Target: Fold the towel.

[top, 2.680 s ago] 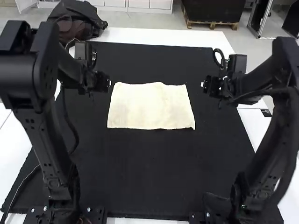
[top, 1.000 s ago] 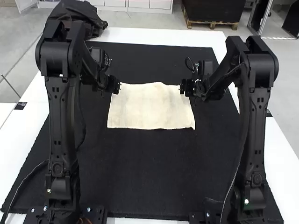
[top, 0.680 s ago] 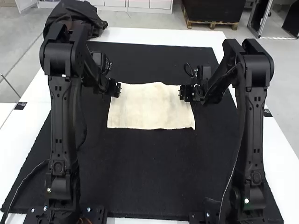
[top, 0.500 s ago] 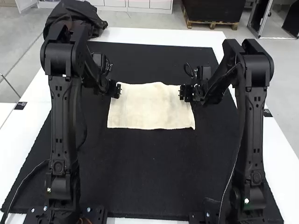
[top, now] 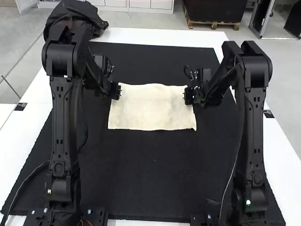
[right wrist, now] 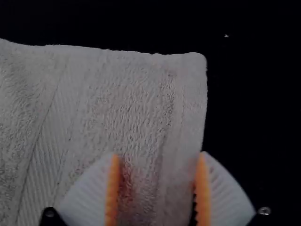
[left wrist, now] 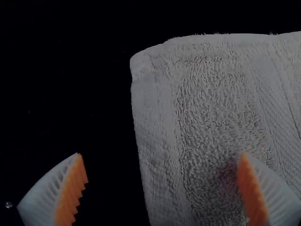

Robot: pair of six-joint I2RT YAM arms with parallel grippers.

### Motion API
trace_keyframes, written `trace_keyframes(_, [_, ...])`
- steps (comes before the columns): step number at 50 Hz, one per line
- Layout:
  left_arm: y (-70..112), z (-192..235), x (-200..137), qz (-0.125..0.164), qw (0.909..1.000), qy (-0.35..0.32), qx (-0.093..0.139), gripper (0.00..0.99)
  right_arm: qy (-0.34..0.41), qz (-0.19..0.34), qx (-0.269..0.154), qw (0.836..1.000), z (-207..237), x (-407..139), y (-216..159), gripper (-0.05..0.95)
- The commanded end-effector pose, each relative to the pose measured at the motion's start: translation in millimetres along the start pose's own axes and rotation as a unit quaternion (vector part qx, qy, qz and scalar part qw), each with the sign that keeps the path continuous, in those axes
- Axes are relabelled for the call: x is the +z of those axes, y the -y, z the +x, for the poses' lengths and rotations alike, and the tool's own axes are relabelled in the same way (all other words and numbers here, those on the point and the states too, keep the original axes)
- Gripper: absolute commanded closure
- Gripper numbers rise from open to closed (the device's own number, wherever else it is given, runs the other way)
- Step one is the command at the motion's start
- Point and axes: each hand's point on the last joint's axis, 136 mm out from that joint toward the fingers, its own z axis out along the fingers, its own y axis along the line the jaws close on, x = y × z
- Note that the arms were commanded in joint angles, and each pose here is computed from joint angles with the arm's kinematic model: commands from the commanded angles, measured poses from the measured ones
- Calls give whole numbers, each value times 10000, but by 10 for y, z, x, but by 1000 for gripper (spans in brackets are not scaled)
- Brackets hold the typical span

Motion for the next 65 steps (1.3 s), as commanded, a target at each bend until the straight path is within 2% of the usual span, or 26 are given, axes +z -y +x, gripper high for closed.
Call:
trace_keyframes(1, [-21, 0, 62, -24, 10000, 9, 53, 439, -94, -129, -90, 9998, 98, 65, -41, 730])
trace_keyframes(9, [-19, -41, 61, -45, 9998, 181, 83, 875, -128, -171, -95, 9997, 135, 91, -47, 693])
trace_keyframes(12, [-19, -37, 64, -48, 9997, 204, 86, 972, -143, -172, -85, 9997, 155, 99, -48, 664])
trace_keyframes(24, [-29, -35, 58, -44, 9998, 198, 75, 970, -234, 16, -146, 9996, 263, 121, 28, 611])
trace_keyframes(25, [-28, -28, 58, -42, 9998, 191, 67, 970, -205, 54, -111, 9997, 265, 119, 53, 630])
trace_keyframes(26, [-27, -36, 58, -37, 9997, 207, 77, 970, -190, 71, -40, 9998, 258, 118, 64, 693])
trace_keyframes(27, [-27, -36, 58, -37, 9997, 207, 77, 970, -195, 60, 37, 9998, 267, 122, 79, 811])
trace_keyframes(30, [-16, -30, 62, -6, 9998, 204, 76, 970, -231, 93, 96, 9996, 315, 131, 133, 856])
trace_keyframes(32, [-20, -44, 58, -16, 9997, 218, 86, 969, -253, 104, 116, 9996, 343, 131, 148, 923])
trace_keyframes(35, [-11, -38, 63, -8, 9998, 203, 89, 939, -273, 84, 114, 9995, 365, 125, 151, 918])
trace_keyframes(39, [-29, -59, 61, -16, 9997, 234, 68, 790, -266, 84, 105, 9996, 382, 113, 148, 920])
trace_keyframes(44, [-23, -60, 62, -16, 9997, 226, 49, 377, -287, 68, 132, 9995, 407, 103, 139, 920])
trace_keyframes(49, [-12, -42, 64, -5, 9998, 188, 63, 87, -322, 35, 146, 9994, 449, 93, 123, 920])
trace_keyframes(52, [0, -21, 65, 7, 9999, 151, 70, 39, -345, 33, 150, 9993, 471, 88, 120, 920])
trace_keyframes(65, [17, 163, 134, 33, 10000, -21, 52, 39, -296, 5, 164, 9994, 476, 76, 113, 920])
